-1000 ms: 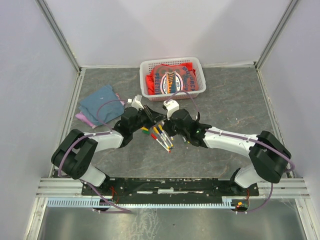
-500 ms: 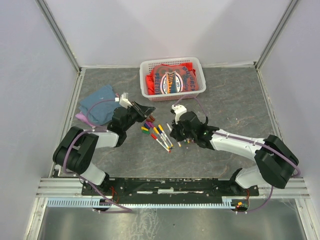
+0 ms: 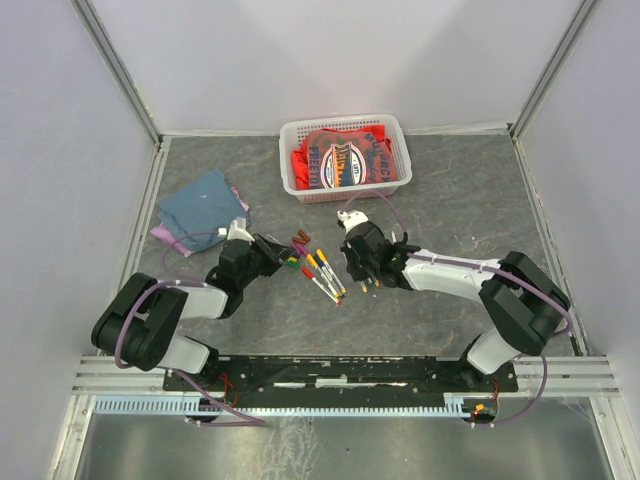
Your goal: Open the pen caps
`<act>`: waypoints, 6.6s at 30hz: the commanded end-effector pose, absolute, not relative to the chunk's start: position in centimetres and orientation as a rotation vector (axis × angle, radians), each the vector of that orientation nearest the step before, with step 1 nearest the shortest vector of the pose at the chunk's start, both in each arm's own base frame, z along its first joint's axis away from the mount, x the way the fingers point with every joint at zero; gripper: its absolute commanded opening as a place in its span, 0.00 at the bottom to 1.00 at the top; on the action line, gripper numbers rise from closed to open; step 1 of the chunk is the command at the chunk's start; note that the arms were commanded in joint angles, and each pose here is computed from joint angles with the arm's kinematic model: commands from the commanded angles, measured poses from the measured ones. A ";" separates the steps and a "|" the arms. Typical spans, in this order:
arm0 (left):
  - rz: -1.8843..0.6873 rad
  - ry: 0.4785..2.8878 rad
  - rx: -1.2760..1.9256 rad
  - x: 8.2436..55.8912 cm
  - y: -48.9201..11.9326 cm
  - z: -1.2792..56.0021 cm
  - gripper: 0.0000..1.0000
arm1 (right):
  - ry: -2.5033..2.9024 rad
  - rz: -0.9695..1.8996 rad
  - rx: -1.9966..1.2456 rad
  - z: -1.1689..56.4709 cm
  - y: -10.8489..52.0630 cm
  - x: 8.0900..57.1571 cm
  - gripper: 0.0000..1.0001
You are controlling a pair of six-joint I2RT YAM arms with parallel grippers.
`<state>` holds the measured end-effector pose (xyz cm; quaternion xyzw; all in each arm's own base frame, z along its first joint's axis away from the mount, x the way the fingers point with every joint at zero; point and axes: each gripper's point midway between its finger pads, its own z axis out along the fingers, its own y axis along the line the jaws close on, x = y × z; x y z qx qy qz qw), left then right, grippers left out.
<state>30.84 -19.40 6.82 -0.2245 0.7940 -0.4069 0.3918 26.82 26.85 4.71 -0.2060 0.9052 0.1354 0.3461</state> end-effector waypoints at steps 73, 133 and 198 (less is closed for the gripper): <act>-0.915 2.092 -0.719 27.8 -17.2 3.2 0.52 | 2.285 0.156 -0.510 6.4 26.3 30.1 0.38; -1.186 1.949 -0.590 30.3 -21.2 10.7 0.56 | 2.388 0.177 -0.692 1.9 31.3 26.6 0.01; -1.516 1.885 -0.377 29.4 -26.9 12.6 0.03 | 2.208 0.659 -0.557 12.3 33.5 25.3 0.01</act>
